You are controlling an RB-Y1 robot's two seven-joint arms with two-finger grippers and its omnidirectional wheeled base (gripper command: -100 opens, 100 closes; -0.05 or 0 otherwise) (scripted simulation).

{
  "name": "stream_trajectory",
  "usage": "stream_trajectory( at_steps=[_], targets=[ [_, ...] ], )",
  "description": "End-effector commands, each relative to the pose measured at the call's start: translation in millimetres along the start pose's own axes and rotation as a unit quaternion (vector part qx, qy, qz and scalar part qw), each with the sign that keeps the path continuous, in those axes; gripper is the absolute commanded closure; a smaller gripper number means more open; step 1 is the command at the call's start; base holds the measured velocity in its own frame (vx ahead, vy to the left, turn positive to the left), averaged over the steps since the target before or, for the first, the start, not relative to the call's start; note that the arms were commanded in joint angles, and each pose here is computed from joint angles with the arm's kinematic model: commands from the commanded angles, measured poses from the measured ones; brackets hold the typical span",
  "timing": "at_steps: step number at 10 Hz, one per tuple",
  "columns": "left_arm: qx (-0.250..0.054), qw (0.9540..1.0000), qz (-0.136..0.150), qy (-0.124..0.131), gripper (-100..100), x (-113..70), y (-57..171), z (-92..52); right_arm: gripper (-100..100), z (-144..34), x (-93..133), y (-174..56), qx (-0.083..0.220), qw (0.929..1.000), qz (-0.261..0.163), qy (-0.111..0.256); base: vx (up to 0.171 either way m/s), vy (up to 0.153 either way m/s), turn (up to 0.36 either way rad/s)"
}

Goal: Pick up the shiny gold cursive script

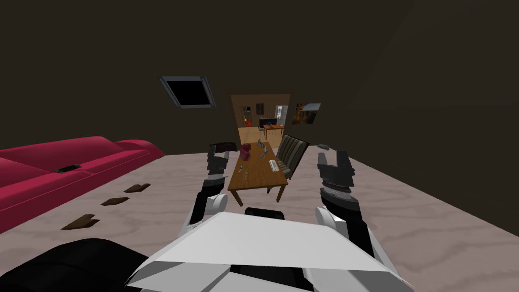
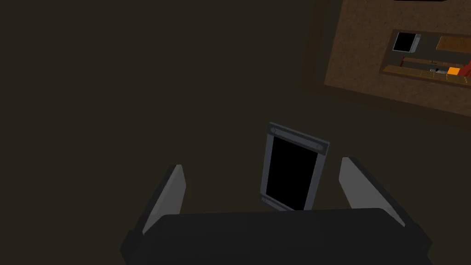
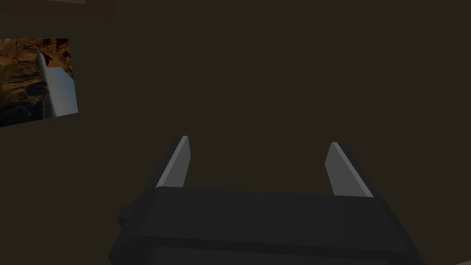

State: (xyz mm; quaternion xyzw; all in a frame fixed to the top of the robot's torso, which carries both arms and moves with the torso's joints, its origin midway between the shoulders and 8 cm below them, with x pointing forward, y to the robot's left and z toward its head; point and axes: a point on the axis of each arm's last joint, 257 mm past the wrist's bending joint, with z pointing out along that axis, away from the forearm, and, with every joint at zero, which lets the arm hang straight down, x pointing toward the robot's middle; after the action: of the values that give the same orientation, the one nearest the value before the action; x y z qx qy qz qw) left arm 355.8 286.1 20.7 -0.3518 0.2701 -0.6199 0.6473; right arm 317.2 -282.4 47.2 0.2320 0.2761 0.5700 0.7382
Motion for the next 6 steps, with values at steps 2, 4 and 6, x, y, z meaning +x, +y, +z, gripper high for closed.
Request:
stream_trajectory(
  at_steps=[2,4,6],
  targets=[
    [-0.015,0.9997,-0.013,0.014,-100,-0.8,16,-2.1,0,0.0,0,0,0.000,1.0000,0.000,0.000,-0.001,0.004,-0.087],
    [-0.028,0.9990,-0.031,0.018,-100,-5.2,33,-4.6,0,0.0,0,0,0.000,1.0000,0.000,0.000,-0.002,0.010,-0.095],
    [-0.045,0.9973,-0.057,0.015,-100,-12.9,53,-8.2,0,0.0,0,0,0.000,1.0000,0.000,0.000,0.000,0.012,-0.122]
  ],
)
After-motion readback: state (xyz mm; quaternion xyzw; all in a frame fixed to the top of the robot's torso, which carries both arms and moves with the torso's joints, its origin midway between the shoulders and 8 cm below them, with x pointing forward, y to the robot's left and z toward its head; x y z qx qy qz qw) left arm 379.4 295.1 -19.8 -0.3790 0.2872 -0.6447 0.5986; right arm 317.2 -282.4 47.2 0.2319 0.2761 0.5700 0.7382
